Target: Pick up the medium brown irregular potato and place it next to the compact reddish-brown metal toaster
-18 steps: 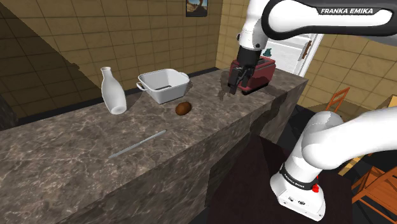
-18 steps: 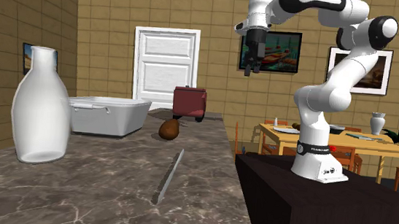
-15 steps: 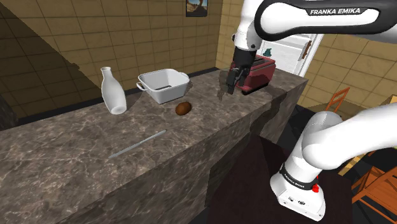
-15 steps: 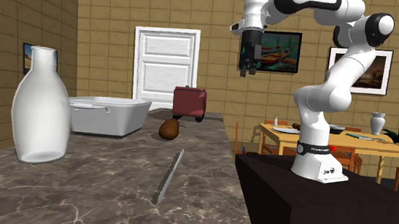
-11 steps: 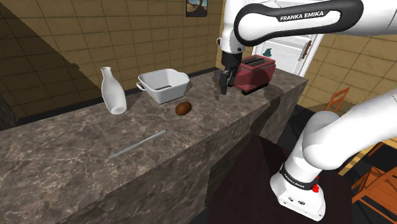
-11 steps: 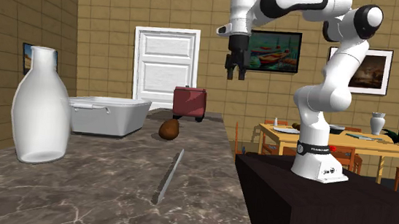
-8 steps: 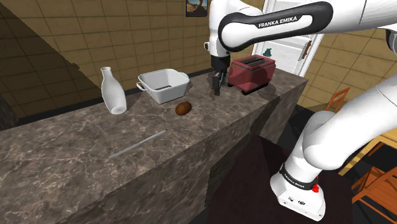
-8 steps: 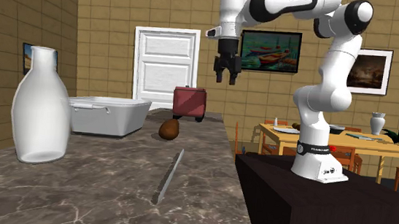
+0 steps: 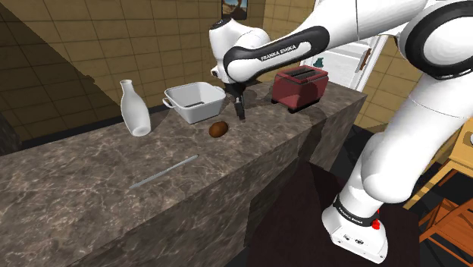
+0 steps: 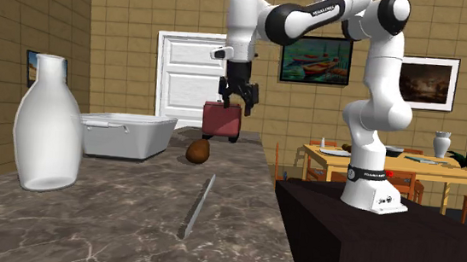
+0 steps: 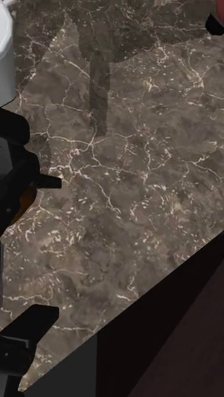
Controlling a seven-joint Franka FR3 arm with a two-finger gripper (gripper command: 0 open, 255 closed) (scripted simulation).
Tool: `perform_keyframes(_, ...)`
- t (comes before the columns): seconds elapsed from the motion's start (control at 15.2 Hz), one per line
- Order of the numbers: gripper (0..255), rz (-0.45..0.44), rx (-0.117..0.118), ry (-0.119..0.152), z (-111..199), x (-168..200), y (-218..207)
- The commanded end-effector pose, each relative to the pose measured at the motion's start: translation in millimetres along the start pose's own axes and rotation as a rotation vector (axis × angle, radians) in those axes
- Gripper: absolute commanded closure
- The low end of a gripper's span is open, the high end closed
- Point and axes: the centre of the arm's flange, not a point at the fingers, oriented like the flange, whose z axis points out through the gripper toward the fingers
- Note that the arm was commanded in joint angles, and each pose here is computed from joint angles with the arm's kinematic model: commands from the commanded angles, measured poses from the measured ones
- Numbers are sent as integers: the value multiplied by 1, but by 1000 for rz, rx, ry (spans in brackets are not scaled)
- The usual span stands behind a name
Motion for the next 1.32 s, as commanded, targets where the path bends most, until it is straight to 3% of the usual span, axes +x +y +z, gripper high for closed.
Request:
perform_keyframes(0.0,0,-96,-42,-31,12,30,3)
perform_keyframes(0.59,0,-509,-226,-166,73,144,-18)
perform_keyframes(1.25,0,-524,-232,-171,114,144,-9)
